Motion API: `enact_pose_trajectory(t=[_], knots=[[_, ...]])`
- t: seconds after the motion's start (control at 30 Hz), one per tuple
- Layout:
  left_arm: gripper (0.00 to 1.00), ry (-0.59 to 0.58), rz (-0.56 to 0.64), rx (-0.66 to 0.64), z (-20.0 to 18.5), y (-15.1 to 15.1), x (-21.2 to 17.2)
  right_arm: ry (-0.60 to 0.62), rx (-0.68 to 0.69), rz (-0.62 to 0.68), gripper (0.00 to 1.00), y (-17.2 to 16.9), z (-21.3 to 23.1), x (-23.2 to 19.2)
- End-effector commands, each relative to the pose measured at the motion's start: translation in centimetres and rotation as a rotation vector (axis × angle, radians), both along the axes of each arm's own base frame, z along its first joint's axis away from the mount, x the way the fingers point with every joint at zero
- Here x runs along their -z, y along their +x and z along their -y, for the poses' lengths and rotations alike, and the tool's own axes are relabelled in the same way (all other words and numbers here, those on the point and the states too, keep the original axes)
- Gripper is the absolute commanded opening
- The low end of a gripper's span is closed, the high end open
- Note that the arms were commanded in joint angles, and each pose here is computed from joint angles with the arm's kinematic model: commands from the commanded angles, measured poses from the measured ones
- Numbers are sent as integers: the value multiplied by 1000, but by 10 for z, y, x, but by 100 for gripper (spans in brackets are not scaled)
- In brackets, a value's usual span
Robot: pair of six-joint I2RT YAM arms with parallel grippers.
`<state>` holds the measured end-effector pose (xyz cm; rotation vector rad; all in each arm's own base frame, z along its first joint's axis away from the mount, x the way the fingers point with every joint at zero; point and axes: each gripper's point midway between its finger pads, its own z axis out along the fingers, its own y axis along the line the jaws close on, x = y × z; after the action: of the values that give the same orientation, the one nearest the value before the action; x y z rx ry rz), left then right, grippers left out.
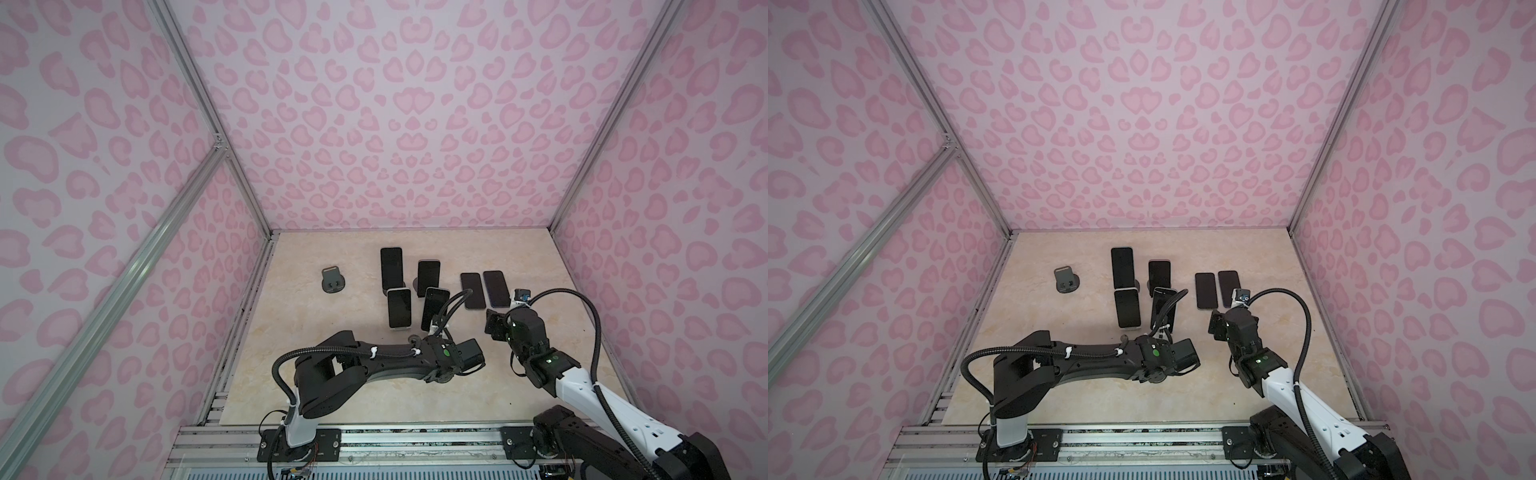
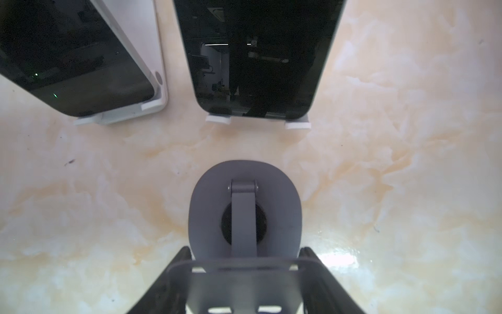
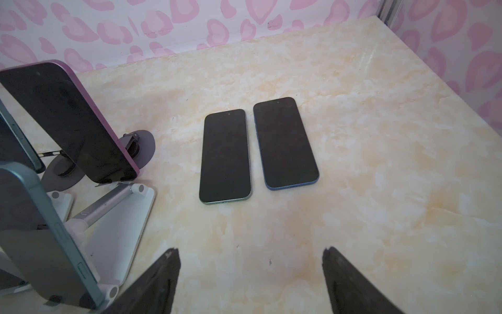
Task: Remove the phone from the phone stand
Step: 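Lower the left gripper and close it on the lighter grey stand's plate, then carry the lighter grey stand with the left gripper toward the dark grey stand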
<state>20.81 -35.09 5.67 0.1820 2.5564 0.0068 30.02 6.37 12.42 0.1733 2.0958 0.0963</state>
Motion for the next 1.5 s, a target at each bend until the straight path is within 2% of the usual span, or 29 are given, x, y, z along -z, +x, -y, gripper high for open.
enact_pose_trajectory(t=[0.0, 0.1, 0.3, 0.4, 0.63, 1.03, 1.2, 1.47], knots=[[52, 0, 82, 31, -6, 5, -31, -5, 12, 23, 84, 3, 2, -6], [52, 4, 125, 21, -24, 4, -51, -1, 10, 26, 84, 2, 1, -8], [51, 5, 139, -45, -82, -9, -62, 3, 2, 32, 84, 2, -1, -9], [49, 37, 232, -45, -109, -11, -87, 7, -2, 35, 84, 2, -2, -9], [50, 19, 364, -56, -148, -7, -134, 6, 2, 34, 85, 2, -2, -6], [50, -64, 401, -190, -209, 34, -183, 7, 14, 56, 85, 0, 0, -10], [50, -40, 405, -232, -229, 54, -199, 15, 7, 57, 85, 0, -2, -10], [50, -123, 316, -293, -247, 100, -197, 20, 4, 60, 85, -1, -2, -11]])
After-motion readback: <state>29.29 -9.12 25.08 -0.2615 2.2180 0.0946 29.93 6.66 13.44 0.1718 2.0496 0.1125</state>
